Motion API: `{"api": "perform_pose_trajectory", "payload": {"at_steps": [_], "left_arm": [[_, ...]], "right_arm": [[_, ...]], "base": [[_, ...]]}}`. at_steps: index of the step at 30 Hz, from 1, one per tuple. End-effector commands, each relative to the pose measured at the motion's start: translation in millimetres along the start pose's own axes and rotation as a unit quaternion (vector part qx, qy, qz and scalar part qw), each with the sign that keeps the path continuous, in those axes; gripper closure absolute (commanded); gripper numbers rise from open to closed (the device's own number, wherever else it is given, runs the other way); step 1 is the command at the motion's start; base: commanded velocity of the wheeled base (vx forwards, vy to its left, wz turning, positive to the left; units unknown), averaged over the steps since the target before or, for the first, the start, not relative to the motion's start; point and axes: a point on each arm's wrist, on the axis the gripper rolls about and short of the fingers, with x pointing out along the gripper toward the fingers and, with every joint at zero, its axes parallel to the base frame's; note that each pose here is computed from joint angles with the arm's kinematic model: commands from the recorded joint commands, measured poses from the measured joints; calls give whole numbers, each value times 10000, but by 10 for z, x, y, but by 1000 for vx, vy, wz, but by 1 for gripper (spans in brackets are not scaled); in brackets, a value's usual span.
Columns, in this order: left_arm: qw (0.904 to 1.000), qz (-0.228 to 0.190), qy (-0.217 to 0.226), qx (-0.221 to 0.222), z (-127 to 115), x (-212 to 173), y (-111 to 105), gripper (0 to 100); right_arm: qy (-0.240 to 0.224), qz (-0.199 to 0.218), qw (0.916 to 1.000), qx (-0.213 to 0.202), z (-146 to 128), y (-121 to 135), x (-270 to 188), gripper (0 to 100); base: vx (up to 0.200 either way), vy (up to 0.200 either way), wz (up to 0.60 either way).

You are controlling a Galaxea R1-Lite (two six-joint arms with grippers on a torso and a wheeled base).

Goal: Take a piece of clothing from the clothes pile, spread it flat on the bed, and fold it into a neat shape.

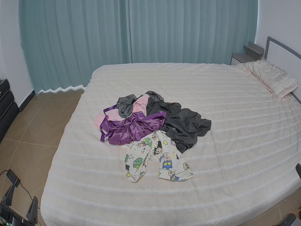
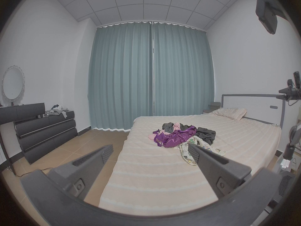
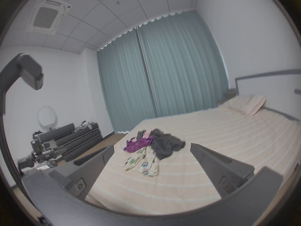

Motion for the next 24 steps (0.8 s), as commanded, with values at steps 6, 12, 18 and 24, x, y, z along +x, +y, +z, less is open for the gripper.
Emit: {"api": "perform_pose_trajectory", "payload": {"at_steps": [6,12,18,24], "left_arm": [[10000,-11,10,6,-54,0,0,0],[10000,-19,10,-2,-54,0,-1,0],[10000,-19,10,-2,-54,0,-1,0],[10000,-19,2,-2,-52,0,-1,0]], "right_arm": [[3448,415,9249,1546,-596,-12,2097,0],[3407,-140,9202,1924,-1094,55,2718,0],[3426,-471,9153,2064,-1334,170,3065,0],[3471,-781,9076,2229,-1577,403,3261,0]], "base": [[0,0,0],[0,0,0],[0,0,0],[0,0,0]]}}
